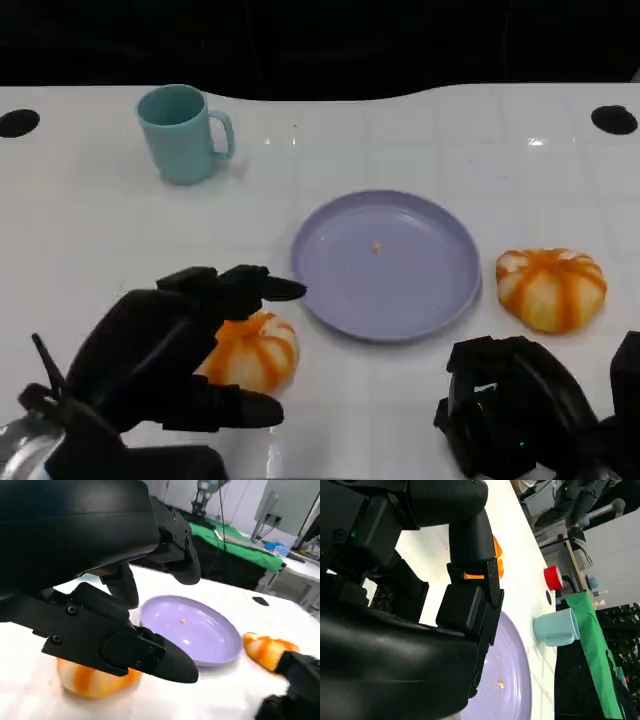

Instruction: Grasp the bread from the table and place it into the plate.

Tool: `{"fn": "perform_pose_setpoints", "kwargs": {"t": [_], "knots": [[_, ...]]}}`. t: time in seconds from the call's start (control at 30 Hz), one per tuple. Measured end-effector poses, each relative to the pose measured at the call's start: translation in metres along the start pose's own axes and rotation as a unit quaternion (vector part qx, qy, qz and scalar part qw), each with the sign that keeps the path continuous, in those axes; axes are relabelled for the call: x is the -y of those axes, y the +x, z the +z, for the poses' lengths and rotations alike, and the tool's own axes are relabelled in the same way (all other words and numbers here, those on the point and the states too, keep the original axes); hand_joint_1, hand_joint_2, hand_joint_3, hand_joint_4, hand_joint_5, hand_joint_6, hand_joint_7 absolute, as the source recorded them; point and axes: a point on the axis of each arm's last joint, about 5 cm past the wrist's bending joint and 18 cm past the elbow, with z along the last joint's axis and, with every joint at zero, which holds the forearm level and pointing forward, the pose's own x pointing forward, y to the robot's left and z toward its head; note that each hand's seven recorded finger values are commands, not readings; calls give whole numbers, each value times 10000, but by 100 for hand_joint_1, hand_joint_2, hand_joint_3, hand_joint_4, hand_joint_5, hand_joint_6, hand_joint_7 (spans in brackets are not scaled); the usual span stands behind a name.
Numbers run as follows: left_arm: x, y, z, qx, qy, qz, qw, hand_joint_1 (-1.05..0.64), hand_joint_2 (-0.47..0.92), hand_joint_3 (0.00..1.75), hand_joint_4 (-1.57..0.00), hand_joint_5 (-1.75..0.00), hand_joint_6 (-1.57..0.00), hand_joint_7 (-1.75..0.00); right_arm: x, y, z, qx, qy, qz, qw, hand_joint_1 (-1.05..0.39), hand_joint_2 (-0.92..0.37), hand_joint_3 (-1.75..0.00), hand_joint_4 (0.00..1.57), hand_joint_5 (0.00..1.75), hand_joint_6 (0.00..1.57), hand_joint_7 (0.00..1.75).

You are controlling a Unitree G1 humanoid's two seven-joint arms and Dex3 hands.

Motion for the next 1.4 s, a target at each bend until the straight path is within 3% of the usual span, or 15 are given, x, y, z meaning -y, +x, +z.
{"fn": "perform_pose_setpoints", "kwargs": {"t": [0.4, 0.7, 0.93, 1.17, 1.4], "knots": [[42, 61, 116, -363, 1674, -109, 9852, -82, 82, 0, -11, -95, -16, -43, -3, -2, 3, 40, -25, 28, 10000, -105, -6, -139, 150, 136, 157, 98], [94, 160, 209, -644, 2336, -596, 9684, -76, 71, 0, -18, -83, -24, -30, -5, -1, 5, 77, -58, 16, 10000, -105, -6, -139, 150, 135, 157, 101], [194, 223, 284, -929, 2440, -971, 9604, -75, 70, 0, -27, -66, -32, -12, -5, -7, 2, 66, -53, -6, 10000, -105, -6, -140, 150, 136, 157, 101], [273, 302, 270, -1099, 2432, -1098, 9574, -72, 72, 1, -27, -66, -31, -8, -6, -16, 1, 72, -55, -7, 10000, -105, -4, -141, 150, 136, 157, 100], [485, 371, 133, -1300, 2481, -1275, 9515, -71, 73, 0, -26, -71, -31, -7, 0, -20, 2, 76, -53, 11, 10000, -105, -4, -139, 151, 136, 157, 99]]}}
